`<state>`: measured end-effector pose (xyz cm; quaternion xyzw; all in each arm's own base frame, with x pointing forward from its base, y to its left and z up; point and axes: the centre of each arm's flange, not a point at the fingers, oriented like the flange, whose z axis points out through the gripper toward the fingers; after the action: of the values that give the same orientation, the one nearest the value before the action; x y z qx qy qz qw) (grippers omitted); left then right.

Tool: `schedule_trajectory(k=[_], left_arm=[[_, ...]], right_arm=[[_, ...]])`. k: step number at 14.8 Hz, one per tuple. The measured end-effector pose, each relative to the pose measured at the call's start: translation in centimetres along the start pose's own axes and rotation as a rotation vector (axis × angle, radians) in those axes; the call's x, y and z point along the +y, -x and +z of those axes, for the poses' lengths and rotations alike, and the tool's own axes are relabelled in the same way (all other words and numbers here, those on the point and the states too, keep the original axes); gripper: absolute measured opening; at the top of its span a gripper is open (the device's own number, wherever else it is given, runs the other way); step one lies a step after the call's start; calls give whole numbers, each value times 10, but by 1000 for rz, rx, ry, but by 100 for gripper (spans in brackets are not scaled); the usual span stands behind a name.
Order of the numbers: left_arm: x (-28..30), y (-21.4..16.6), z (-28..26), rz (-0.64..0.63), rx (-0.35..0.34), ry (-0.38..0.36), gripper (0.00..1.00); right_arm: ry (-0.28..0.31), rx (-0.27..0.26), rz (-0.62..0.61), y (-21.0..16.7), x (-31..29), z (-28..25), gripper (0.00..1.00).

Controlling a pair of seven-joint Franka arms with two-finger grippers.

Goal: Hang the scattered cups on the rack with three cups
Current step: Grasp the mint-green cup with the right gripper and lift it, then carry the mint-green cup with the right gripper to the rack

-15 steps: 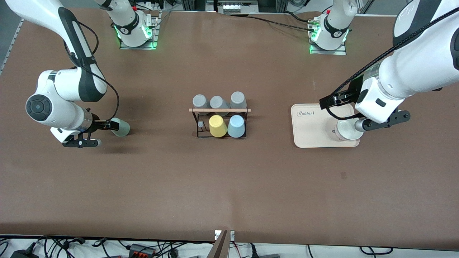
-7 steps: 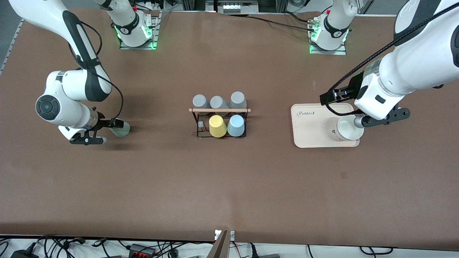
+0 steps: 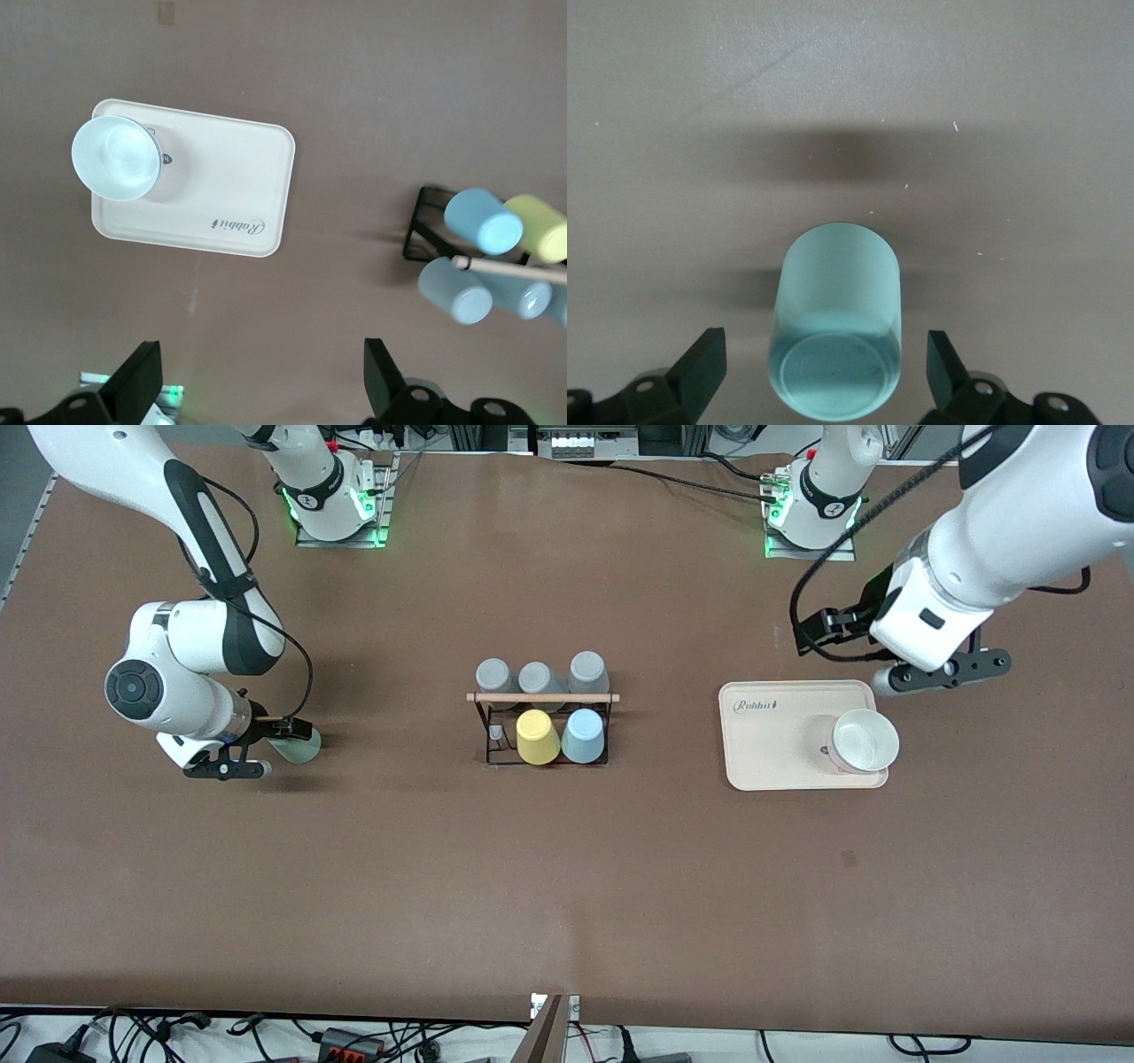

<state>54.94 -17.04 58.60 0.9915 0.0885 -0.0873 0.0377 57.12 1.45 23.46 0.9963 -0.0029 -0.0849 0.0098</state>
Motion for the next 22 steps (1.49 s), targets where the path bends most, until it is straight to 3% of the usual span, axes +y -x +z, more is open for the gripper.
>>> schedule_trajectory(k=[4, 7, 10, 14, 16, 20, 22], left_arm=[[-45, 7, 1, 22, 53, 13, 100], [-80, -3, 1, 21, 43, 15, 100], [-77, -1, 1, 35, 42, 14, 100], [-74, 1, 0, 42, 36, 11, 100], [-75, 2, 0, 43, 33, 1, 100], [-79, 3, -2, 85, 57, -118, 100], [-75, 6, -3, 99, 63, -127, 100]], right_arm=[[0, -18, 0, 0, 0, 12, 100], [0, -15, 0, -1, 0, 13, 100], [0, -11, 0, -2, 0, 12, 69], [-1, 11, 0, -8, -1, 2, 66], [-1, 30, -12, -20, -5, -24, 66], [-7, 33, -95, -45, -53, -133, 66], [-6, 42, -150, -47, -87, -172, 66]])
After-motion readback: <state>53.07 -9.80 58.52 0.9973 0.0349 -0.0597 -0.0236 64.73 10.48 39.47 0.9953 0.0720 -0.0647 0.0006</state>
